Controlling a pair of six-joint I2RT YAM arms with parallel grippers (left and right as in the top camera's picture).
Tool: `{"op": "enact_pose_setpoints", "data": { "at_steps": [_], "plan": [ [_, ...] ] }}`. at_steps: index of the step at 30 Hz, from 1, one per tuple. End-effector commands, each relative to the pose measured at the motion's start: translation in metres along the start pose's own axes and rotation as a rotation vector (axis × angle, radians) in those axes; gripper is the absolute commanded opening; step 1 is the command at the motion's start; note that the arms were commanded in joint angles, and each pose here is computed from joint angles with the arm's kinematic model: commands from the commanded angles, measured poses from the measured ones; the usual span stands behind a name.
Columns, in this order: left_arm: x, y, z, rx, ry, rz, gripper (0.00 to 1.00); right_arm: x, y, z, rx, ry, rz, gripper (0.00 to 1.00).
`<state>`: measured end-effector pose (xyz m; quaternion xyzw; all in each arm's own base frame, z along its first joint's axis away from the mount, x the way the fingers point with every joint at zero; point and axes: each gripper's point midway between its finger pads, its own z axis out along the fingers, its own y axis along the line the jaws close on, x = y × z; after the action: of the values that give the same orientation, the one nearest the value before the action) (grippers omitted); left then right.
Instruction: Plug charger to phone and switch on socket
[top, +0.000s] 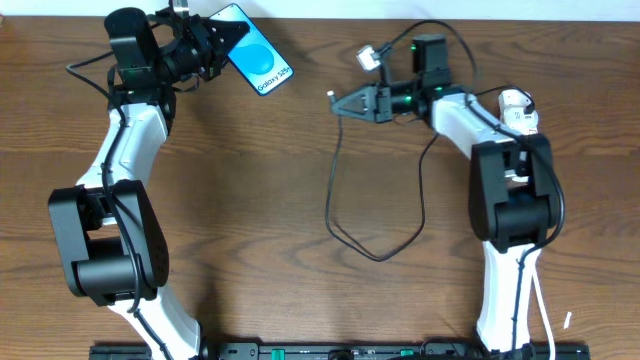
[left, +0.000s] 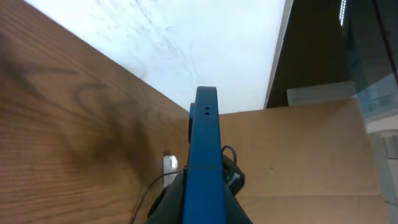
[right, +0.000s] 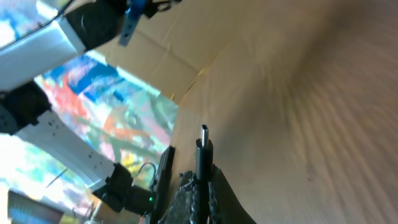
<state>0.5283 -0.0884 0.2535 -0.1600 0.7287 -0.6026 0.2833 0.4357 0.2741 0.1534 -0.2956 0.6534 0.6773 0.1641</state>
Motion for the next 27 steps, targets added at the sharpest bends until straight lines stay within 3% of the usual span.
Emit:
{"op": "enact_pose_setpoints", "data": {
  "at_steps": [1, 9, 27],
  "plan": [
    [-0.003, -0.031, -0.007, 0.049, -0.012, 0.161, 0.07, -0.004, 0.021, 0.021, -0.062, 0.042, 0.011, 0.01],
    [0.000, -0.056, -0.009, 0.136, 0.002, 0.346, 0.07, -0.010, 0.036, 0.047, -0.099, 0.083, -0.031, 0.01],
    [0.013, -0.061, 0.003, 0.154, 0.034, 0.358, 0.07, -0.009, 0.044, 0.061, -0.119, 0.104, -0.050, 0.01]
  ]
}}
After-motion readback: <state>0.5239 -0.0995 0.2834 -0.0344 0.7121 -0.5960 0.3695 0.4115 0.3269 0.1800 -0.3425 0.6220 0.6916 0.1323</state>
